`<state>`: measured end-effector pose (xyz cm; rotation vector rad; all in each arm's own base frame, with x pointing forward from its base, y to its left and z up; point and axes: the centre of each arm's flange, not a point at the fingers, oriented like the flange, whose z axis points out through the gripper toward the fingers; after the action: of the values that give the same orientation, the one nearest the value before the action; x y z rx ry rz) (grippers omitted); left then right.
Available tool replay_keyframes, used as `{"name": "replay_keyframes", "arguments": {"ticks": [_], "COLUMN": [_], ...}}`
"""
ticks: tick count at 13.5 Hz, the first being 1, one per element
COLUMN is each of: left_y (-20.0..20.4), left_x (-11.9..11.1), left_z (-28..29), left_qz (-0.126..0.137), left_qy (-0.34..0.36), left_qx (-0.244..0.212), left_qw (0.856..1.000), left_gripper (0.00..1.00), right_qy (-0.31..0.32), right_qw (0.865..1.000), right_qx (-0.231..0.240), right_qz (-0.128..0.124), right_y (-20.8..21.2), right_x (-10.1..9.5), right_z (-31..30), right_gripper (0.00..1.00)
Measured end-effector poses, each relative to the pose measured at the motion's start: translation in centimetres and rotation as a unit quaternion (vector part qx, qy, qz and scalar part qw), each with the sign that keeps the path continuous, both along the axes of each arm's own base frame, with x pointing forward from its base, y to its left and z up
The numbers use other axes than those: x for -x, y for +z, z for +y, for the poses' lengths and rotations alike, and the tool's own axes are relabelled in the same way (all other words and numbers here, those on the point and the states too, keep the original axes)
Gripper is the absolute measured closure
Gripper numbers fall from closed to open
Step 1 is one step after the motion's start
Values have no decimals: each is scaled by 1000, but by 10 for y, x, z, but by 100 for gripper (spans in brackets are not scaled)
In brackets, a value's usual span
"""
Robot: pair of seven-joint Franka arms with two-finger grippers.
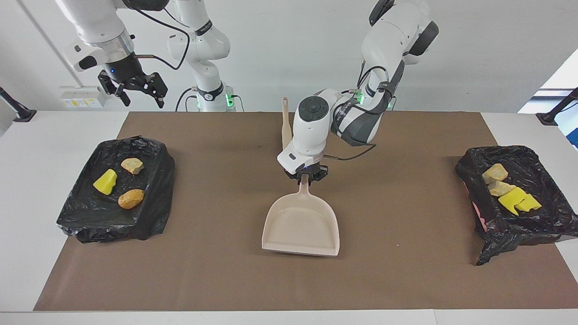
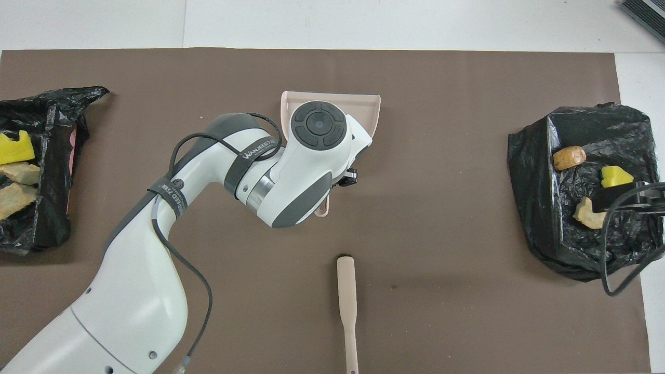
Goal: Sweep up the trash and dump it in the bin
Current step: 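Lower the dustpan onto the table center with the left gripper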
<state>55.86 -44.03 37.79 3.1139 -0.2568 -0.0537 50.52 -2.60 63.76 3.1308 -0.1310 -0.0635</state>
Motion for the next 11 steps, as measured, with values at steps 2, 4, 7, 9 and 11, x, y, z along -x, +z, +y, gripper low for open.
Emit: {"name": "replay_keyframes", "arguments": {"ticks": [2,4,7,9,11], "left_y": [-11,-13,-14,-18,-23], "left_x": [0,2,4,8,12], "left_z": [-6,-7,-7,-9,-11], "left_qz": [4,8,13,16,20], "left_qy": [-2,-3,-4,-7,-10], "left_qx": [-5,-8,-14,-17,-20], "left_qw": [1000,1000,1000,1000,1000], "left_gripper": [68,68,68,68,68], "right_qy": [2,1,0,0,0], "right_qw": [1000,1000,1000,1000,1000], "right_qx": [1,2,5,5,5], "right_qz": [-2,-4,-4,-4,-4], "right_y": [1,1,1,1,1], "right_x": [0,-1,-1,-1,-1], "right_z": [2,0,-1,-1,-1], "right_gripper": [0,0,0,0,0]}}
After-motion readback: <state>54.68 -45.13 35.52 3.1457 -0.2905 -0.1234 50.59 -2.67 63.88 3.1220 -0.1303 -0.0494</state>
